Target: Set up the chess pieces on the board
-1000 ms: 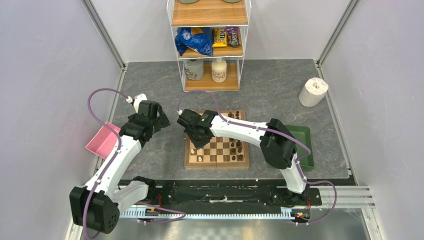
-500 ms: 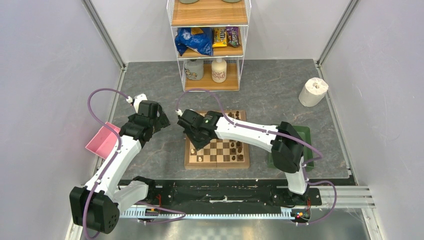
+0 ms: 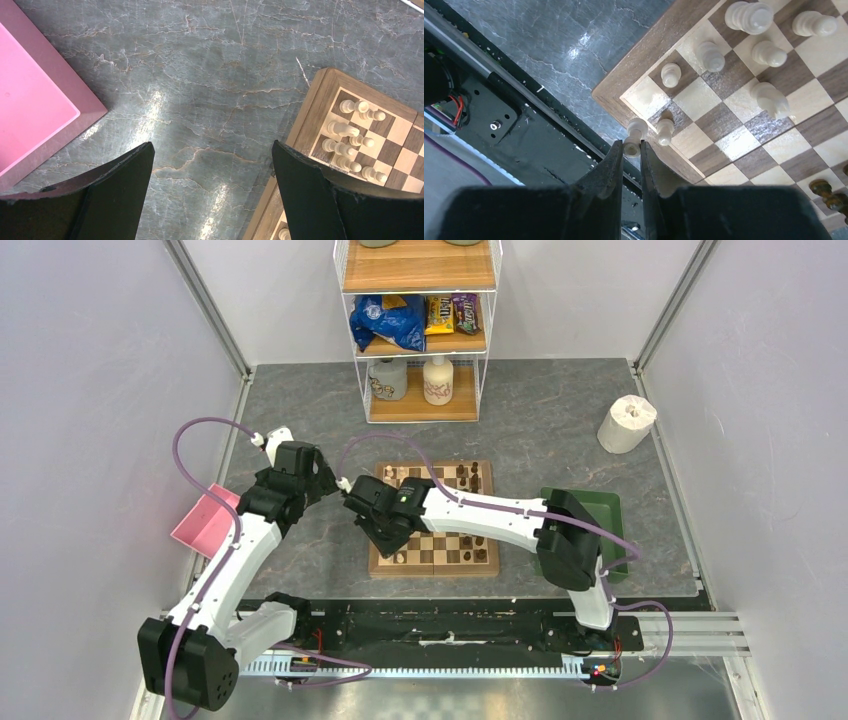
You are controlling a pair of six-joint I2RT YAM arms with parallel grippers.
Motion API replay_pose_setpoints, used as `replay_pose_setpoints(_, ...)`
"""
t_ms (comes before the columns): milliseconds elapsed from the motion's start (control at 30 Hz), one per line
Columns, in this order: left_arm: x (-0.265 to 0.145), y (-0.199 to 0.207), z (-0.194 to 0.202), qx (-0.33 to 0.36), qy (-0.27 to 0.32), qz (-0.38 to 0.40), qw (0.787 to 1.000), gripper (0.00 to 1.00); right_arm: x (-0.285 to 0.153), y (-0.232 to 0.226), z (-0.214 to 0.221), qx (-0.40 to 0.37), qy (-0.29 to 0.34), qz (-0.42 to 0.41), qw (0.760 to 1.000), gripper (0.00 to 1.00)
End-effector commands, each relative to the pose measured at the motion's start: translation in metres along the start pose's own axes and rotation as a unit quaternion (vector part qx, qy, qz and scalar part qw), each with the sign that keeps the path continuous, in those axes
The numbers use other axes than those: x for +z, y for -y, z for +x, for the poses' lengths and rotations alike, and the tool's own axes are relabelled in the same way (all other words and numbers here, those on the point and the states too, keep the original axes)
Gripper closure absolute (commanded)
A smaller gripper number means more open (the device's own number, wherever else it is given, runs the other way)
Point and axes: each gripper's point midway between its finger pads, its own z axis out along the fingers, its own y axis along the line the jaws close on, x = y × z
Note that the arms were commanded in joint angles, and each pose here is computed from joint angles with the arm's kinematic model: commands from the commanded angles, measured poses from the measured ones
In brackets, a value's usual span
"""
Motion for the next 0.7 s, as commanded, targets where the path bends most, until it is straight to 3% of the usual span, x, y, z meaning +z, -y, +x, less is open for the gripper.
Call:
replay_pose_setpoints(0,-0.001,0.002,-0.006,-0.023,0.015,0.005,1.000,0.05,0.013,-0.005,-0.006,-0.017,0.008,-0.002,1.000,0.81)
replay_pose_setpoints(667,0.003,0.001,-0.004,-0.020,0.011,-0.001,1.000,0.05,0.033,-0.003,-0.006,-0.031,0.008,0.003,0.999,0.78)
